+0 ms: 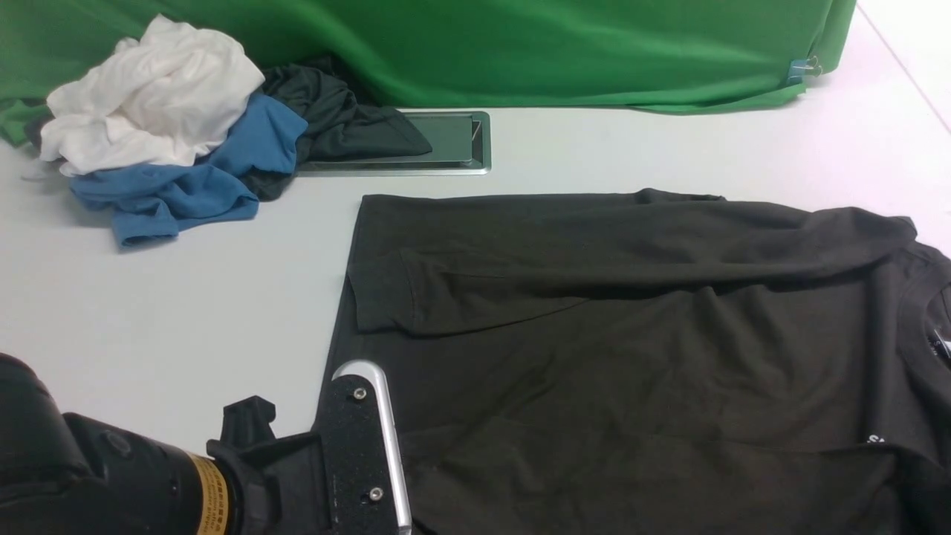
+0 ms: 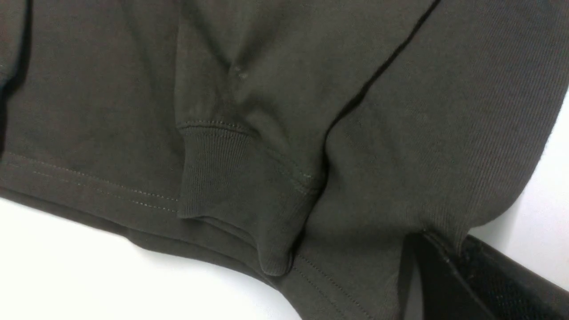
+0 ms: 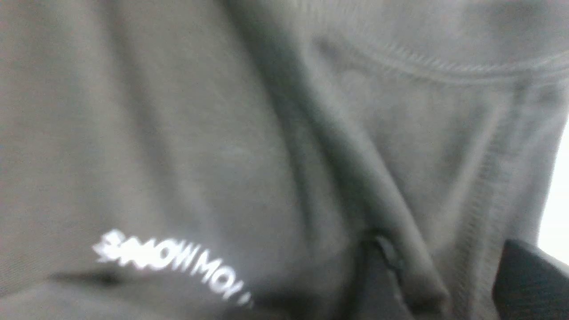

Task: Fold a long-sleeved shirt on a white desktop.
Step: 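Grasp the near edge of the shirt at its hem and shoulder corners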

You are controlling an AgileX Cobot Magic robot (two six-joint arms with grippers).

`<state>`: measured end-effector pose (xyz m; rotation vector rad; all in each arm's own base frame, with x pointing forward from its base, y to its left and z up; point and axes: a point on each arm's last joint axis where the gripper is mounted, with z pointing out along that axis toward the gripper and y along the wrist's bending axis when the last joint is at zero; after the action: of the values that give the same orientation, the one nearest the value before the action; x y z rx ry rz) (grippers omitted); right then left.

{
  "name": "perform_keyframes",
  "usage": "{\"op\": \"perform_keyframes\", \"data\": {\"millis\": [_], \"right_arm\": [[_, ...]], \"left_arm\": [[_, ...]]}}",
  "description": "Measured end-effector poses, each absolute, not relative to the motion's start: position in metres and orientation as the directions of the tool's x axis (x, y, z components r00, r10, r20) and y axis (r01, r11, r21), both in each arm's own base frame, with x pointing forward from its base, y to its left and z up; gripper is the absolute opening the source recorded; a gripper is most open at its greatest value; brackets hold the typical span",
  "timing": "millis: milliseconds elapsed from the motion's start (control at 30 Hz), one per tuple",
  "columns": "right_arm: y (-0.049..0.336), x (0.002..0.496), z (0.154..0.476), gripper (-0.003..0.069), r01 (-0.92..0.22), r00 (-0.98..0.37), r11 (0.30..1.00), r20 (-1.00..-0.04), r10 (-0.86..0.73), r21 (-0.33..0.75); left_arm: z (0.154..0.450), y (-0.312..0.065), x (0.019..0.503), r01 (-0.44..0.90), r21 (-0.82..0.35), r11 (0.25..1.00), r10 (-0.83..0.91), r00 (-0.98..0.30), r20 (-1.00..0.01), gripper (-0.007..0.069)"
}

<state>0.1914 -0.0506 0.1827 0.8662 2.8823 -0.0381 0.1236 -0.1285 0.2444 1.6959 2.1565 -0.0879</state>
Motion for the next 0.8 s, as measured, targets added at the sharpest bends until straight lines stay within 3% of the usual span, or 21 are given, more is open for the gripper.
{"op": "perform_keyframes", "data": {"millis": [167, 267, 533, 667, 800], "right_arm": [[-0.045, 0.169, 0.202, 0.0456, 0.553, -0.829, 0.833, -0.101, 0.550, 0.005], [-0.038, 0.154, 0.194, 0.0456, 0.574, -0.817, 0.818, -0.055, 0.574, 0.028], [-0.040, 0.166, 0.155, 0.0447, 0.597, -0.795, 0.800, -0.093, 0.600, 0.060], [-0.041, 0.176, 0.146, 0.0391, 0.608, -0.789, 0.792, -0.064, 0.610, 0.059], [-0.041, 0.184, 0.146, 0.0221, 0.607, -0.792, 0.791, -0.027, 0.610, 0.071]], "left_arm": [[0.244, -0.128, 0.124, 0.945, 0.191, 0.265, 0.920, -0.189, -0.342, 0.0027], [0.245, -0.129, 0.124, 0.944, 0.192, 0.267, 0.919, -0.189, -0.347, 0.0027], [0.245, -0.131, 0.123, 0.945, 0.162, 0.284, 0.905, -0.209, -0.370, 0.0027], [0.245, -0.131, 0.123, 0.945, 0.162, 0.285, 0.904, -0.209, -0.373, 0.0027], [0.245, -0.131, 0.122, 0.945, 0.161, 0.285, 0.904, -0.209, -0.372, 0.0027]]}}
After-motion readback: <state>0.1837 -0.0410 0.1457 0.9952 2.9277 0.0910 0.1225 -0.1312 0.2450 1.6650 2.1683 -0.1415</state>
